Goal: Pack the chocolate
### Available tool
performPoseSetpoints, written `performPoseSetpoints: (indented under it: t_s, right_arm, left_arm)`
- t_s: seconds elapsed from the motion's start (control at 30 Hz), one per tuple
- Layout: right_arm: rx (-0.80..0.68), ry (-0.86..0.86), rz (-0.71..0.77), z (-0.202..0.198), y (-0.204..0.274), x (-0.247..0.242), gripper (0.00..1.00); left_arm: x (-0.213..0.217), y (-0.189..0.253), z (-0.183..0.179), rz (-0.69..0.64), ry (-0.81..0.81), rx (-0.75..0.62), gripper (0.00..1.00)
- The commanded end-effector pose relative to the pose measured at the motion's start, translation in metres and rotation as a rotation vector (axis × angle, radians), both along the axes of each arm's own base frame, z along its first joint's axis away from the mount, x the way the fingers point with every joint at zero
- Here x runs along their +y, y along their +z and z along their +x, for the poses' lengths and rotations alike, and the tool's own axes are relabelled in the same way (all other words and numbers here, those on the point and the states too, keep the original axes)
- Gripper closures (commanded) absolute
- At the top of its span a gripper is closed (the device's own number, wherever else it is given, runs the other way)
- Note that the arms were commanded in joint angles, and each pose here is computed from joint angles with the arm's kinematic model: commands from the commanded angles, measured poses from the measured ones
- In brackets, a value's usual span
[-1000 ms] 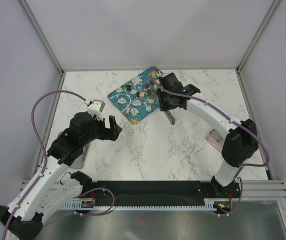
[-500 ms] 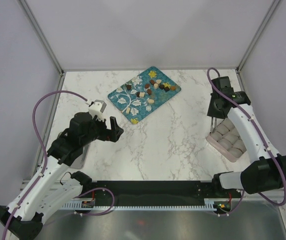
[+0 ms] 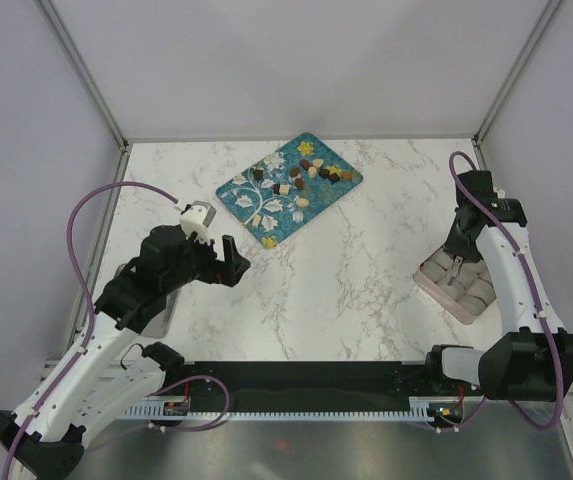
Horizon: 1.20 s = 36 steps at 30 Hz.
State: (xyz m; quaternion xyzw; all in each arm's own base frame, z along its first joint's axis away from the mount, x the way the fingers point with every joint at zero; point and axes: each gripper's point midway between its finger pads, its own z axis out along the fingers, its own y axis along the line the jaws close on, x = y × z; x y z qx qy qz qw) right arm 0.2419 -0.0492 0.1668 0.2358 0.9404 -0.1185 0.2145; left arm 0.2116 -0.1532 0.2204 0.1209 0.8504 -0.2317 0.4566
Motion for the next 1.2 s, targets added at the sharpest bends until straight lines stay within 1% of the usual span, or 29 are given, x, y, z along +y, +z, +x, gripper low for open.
performPoseSetpoints:
  t_s: [0.0, 0.17, 0.3, 0.63, 0.7, 0.97, 1.17]
  right_arm:
    - [-0.003, -0.007, 0.014, -0.005, -0.002, -0.004, 0.74]
    - [-0.020, -0.019, 0.023, 0.002, -0.005, -0.007, 0.73]
    - [-0.040, -0.026, 0.053, 0.012, -0.010, -0.004, 0.70]
    - [-0.029, -0.081, 0.031, 0.015, -0.020, -0.013, 0.67]
    - [-0.031, -0.086, 0.026, 0.015, -0.021, -0.015, 0.64]
    - [-0.022, -0.080, 0.034, 0.017, -0.028, -0.015, 0.60]
    - [-0.029, -0.074, 0.037, 0.020, -0.028, -0.015, 0.55]
  left_arm:
    - [-0.003, 0.006, -0.001, 0.004, -0.033, -0.032, 0.00]
    - [-0.005, 0.005, -0.002, 0.004, -0.041, -0.024, 0.00]
    - [-0.005, 0.004, -0.002, 0.006, -0.041, -0.022, 0.00]
    - [-0.003, 0.004, -0.001, 0.014, -0.031, -0.029, 0.00]
    - [-0.003, 0.004, -0.001, 0.014, -0.030, -0.026, 0.00]
    - [-0.003, 0.003, -0.001, 0.016, -0.032, -0.025, 0.00]
    - [-0.003, 0.003, -0.001, 0.016, -0.030, -0.024, 0.00]
